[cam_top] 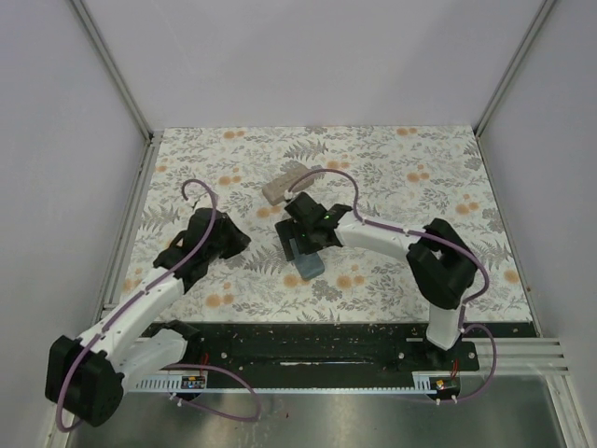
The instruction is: Organize the sunglasses
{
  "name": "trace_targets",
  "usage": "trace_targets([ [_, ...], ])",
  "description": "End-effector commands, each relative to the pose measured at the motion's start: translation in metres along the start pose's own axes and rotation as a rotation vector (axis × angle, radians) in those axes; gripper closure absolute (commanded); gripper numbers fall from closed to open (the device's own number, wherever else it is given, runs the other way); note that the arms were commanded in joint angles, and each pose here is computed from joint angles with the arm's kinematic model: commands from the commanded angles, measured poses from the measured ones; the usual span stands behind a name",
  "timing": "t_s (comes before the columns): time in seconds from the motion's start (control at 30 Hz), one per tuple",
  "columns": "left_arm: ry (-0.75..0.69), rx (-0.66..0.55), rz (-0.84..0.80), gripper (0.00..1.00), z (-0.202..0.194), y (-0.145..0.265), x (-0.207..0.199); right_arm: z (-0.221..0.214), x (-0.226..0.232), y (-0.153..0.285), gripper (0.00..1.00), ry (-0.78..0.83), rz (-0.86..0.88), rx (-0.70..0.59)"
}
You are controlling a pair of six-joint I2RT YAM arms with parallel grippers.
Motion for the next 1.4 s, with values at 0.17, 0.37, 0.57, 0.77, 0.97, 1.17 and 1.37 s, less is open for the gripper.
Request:
trace_targets([
  [0.17,-0.006,-0.139,-0.006,0.79,0.015,0.027,0.004,-0.008,0.002,-0.029,0.27,0.098,-0.215,0.048],
  [0.37,-0.013,-0.133,-0.007,0.79,0.016,0.026,0.003,-0.007,-0.027,-0.014,0.56,0.026,-0.386,0.014],
  [0.57,-0.033,-0.101,-0.018,0.79,0.015,0.022,0.001,0.001,-0.108,0.018,0.55,-0.196,-0.468,-0.003],
  [0.77,-0.050,-0.113,-0.057,0.78,0.018,0.022,-0.003,0.012,-0.152,0.044,0.01,-0.322,-0.487,-0.056],
  [0.97,-0.112,-0.142,-0.135,0.32,0.029,0.038,-0.014,0.031,-0.137,0.085,0.01,-0.387,-0.302,-0.180],
  [1.17,-0.162,-0.261,-0.184,0.01,0.040,0.068,-0.017,0.028,-0.126,0.171,0.00,-0.381,-0.185,-0.499],
  [1.37,-0.162,-0.404,-0.273,0.01,0.038,0.094,-0.012,-0.011,-0.128,0.222,0.01,-0.394,-0.141,-0.720],
])
Point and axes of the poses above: each gripper's point midway between its finger pads, its own y axis back along the fingers, its own x axis along the line the jaws close on, z = x × y, the point moved 10 cm from there along y, back along the fingers, and after that the axes turned 2 degrees about -y, right-handed, at the moved point
